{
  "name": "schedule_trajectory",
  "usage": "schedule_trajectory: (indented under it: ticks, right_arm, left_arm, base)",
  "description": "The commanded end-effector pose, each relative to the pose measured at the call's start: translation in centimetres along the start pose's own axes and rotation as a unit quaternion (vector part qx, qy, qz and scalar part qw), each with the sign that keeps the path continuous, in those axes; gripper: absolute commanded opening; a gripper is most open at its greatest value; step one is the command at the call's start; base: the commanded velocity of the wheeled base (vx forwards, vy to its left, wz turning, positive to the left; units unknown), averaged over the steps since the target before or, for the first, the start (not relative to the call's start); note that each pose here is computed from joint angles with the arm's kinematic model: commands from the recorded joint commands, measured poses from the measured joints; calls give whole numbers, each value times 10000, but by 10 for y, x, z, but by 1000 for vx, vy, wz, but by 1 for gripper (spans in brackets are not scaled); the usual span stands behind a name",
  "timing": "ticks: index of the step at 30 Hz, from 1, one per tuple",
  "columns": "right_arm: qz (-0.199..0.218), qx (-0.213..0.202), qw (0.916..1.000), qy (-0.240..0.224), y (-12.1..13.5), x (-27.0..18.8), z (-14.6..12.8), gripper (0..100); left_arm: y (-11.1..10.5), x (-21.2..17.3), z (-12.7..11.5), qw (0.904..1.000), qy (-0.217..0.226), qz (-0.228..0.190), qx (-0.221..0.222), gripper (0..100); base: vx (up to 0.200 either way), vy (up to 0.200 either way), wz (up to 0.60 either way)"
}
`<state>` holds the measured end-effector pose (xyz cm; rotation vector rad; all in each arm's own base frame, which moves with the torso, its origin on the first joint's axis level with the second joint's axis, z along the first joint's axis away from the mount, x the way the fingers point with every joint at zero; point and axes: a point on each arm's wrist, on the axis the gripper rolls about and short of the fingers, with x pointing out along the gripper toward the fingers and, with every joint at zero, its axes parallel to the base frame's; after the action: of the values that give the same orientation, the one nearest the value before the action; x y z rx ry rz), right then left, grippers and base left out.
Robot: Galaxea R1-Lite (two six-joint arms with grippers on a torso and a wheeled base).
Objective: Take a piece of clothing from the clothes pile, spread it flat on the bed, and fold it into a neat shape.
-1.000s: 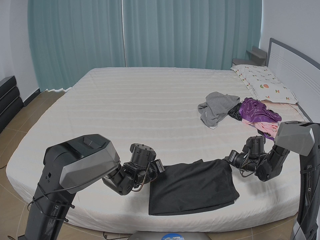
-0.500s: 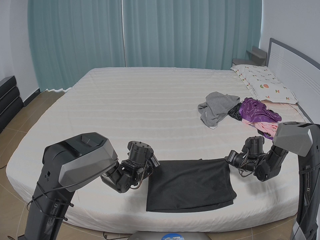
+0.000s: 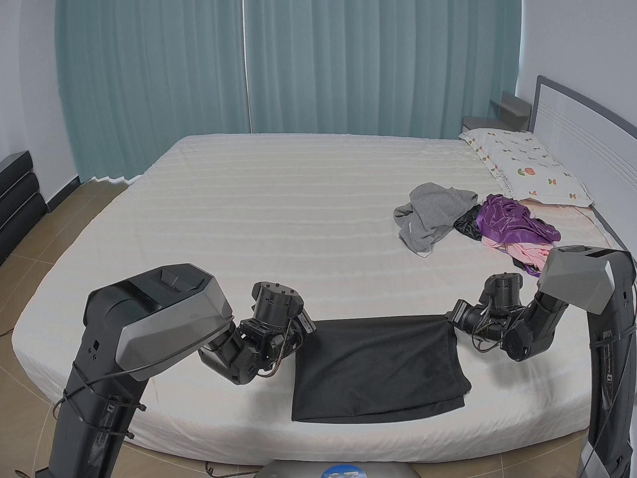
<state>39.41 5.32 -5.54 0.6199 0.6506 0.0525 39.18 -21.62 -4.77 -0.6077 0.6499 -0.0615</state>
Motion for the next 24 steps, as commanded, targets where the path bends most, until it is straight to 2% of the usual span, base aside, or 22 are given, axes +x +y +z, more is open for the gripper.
schedule_trajectory:
  ticks: [1,3,4,5,8,11,14,16,21,24]
  right_arm:
    - [5,-4,10000,12,0,0,-1,0]
    - [30,-8,10000,-7,2,-2,1,0]
    - [24,-11,10000,-2,2,-2,0,100]
    - [97,-27,9999,-99,6,-6,4,100]
    - [264,-44,9995,-182,18,-28,14,100]
    - [431,-75,9990,-71,26,-48,14,100]
    - [310,-98,9990,304,22,-72,-7,100]
    - [229,-96,9987,450,17,-83,-16,100]
    - [236,-44,9943,1036,3,-129,-52,100]
    - [176,-7,9927,1191,-1,-142,-63,100]
  left_arm:
    - [-1,-1,1,10000,12,-21,-11,0]
    - [-1,-2,1,10000,23,-20,-17,0]
    - [-1,-2,1,10000,28,-25,-17,0]
    - [0,-2,0,10000,38,-14,-14,100]
    - [2,-3,1,10000,46,2,-50,100]
    - [1,-8,9,9994,-7,-14,-335,100]
    - [2,-22,21,9971,-76,1,-759,100]
    - [6,-29,25,9963,-77,57,-854,100]
    - [30,-65,31,9897,351,213,-1373,100]
    - [34,-74,32,9888,416,253,-1409,100]
  base:
    - [0,0,0]
    - [0,0,0]
    - [0,0,0]
    - [0,0,0]
    - [0,0,0]
    - [0,0,0]
    - [0,0,0]
    - [0,0,0]
    - [0,0,0]
    - [0,0,0]
